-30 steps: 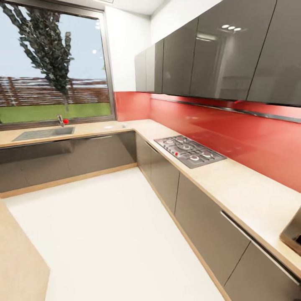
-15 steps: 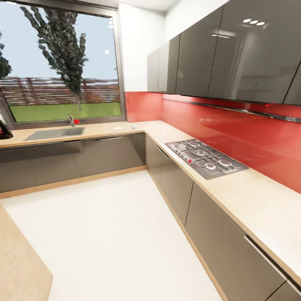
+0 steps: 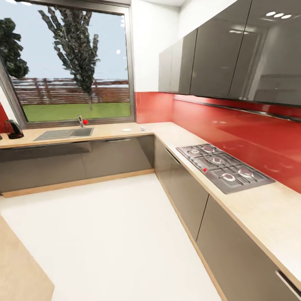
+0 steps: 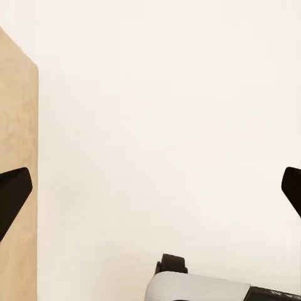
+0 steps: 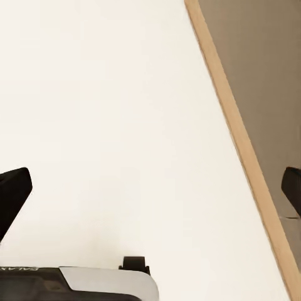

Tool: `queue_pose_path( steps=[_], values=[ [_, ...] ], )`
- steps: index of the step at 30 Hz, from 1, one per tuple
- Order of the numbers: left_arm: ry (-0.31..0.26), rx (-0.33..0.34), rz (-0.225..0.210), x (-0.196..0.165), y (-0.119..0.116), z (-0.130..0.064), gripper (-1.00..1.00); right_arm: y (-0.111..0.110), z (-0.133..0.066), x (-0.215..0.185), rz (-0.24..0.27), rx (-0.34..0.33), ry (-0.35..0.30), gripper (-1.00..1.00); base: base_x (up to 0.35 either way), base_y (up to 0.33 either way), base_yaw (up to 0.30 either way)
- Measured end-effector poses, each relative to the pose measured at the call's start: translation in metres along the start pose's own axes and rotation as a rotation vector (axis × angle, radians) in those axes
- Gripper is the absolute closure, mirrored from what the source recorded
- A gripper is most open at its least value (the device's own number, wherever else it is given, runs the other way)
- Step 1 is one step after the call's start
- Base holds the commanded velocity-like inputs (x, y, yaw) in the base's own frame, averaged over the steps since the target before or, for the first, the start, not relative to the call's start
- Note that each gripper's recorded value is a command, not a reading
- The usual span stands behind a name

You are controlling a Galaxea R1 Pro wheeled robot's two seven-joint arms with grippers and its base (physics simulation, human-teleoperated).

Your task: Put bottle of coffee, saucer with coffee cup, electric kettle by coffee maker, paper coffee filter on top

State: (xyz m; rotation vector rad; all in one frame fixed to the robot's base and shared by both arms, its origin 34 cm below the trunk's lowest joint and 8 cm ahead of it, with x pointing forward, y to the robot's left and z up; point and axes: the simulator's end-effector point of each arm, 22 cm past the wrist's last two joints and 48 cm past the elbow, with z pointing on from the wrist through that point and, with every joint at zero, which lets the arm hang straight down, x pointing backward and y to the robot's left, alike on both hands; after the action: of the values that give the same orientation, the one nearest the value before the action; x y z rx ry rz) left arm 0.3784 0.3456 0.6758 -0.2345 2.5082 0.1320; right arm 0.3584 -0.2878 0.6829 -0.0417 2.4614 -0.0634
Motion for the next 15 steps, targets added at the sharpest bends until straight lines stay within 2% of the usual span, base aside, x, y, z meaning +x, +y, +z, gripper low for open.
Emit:
queue_pose_path(
  steps=[7, 15],
  values=[
    [0.0, 0.0, 0.0, 0.0, 0.0, 0.0, -1.0, -0.0002, 0.0, 0.0, 0.0, 0.001, 0.0, -1.0, 0.336, 0.0, 0.022],
    [0.0, 0.0, 0.001, 0.0001, 0.0, 0.0, -1.0, -0.0002, 0.0001, -0.0001, 0.0, 0.001, 0.0, -1.0, 0.329, -0.069, 0.24]
  ],
)
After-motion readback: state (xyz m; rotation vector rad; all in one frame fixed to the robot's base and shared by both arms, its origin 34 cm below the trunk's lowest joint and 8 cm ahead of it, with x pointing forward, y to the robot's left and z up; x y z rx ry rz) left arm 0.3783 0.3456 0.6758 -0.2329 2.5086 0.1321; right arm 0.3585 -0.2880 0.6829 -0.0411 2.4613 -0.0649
